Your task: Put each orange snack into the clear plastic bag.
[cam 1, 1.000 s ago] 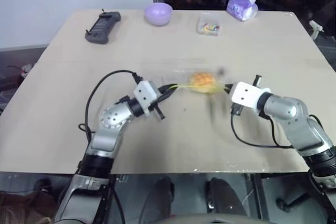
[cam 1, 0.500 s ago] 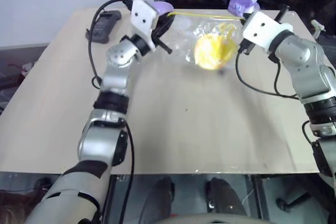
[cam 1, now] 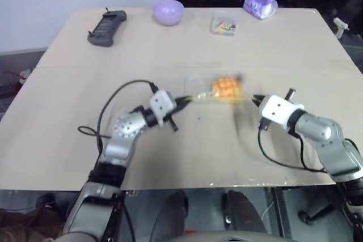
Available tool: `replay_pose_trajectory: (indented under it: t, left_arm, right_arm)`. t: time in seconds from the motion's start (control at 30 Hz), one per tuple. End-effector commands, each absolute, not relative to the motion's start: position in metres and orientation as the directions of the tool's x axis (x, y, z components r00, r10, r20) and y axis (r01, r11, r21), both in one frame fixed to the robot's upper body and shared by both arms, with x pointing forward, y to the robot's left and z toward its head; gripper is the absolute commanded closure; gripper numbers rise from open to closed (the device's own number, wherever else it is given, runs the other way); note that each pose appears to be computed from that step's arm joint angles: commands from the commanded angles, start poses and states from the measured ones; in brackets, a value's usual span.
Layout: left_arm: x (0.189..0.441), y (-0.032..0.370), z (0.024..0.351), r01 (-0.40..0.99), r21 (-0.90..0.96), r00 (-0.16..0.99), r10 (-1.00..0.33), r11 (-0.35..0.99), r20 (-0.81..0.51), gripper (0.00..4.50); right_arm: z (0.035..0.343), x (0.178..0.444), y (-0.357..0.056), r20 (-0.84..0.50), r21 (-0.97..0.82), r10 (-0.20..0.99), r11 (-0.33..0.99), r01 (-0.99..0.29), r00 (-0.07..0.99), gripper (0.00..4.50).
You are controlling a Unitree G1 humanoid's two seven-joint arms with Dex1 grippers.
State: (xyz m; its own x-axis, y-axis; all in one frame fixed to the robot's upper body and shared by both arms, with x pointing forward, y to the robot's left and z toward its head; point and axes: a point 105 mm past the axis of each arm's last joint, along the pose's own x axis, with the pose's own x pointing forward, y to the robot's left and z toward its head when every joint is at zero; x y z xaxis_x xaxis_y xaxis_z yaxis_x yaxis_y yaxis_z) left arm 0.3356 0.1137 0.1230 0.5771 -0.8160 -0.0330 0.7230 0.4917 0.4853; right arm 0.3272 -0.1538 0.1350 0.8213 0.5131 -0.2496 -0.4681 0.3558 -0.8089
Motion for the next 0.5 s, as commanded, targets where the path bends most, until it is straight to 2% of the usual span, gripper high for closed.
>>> replay_pose_trajectory:
  t: [0.03,0.07,0.17,0.27,0.4,0.43,0.5]
  left_arm:
    - [0.329,0.129,0.136,0.708,0.491,0.593,-0.805,0.507,-0.025,4.5]
    - [0.327,0.131,0.136,0.718,0.475,0.591,-0.806,0.509,-0.03,4.5]
    - [0.324,0.136,0.137,0.731,0.443,0.597,-0.801,0.519,-0.046,3.61]
    - [0.309,0.159,0.141,0.76,0.36,0.604,-0.793,0.541,-0.085,2.31]
    - [0.294,0.178,0.14,0.784,0.283,0.603,-0.786,0.553,-0.136,0.36]
    - [0.289,0.185,0.14,0.789,0.25,0.604,-0.784,0.562,-0.144,0.08]
    - [0.278,0.197,0.145,0.795,0.182,0.603,-0.785,0.578,-0.142,0.08]
  right_arm:
    - [0.144,0.325,-0.17,-0.255,-0.808,0.485,0.368,-0.46,0.837,4.31]
    - [0.144,0.323,-0.171,-0.259,-0.796,0.491,0.38,-0.472,0.832,4.31]
    - [0.142,0.318,-0.174,-0.284,-0.778,0.505,0.376,-0.504,0.815,3.41]
    - [0.132,0.301,-0.193,-0.351,-0.713,0.492,0.412,-0.568,0.797,2.1]
    - [0.127,0.286,-0.214,-0.402,-0.655,0.473,0.45,-0.607,0.784,0.07]
    - [0.128,0.281,-0.219,-0.395,-0.617,0.481,0.492,-0.614,0.783,0.0]
    - [0.135,0.268,-0.224,-0.37,-0.538,0.519,0.556,-0.634,0.77,0.0]
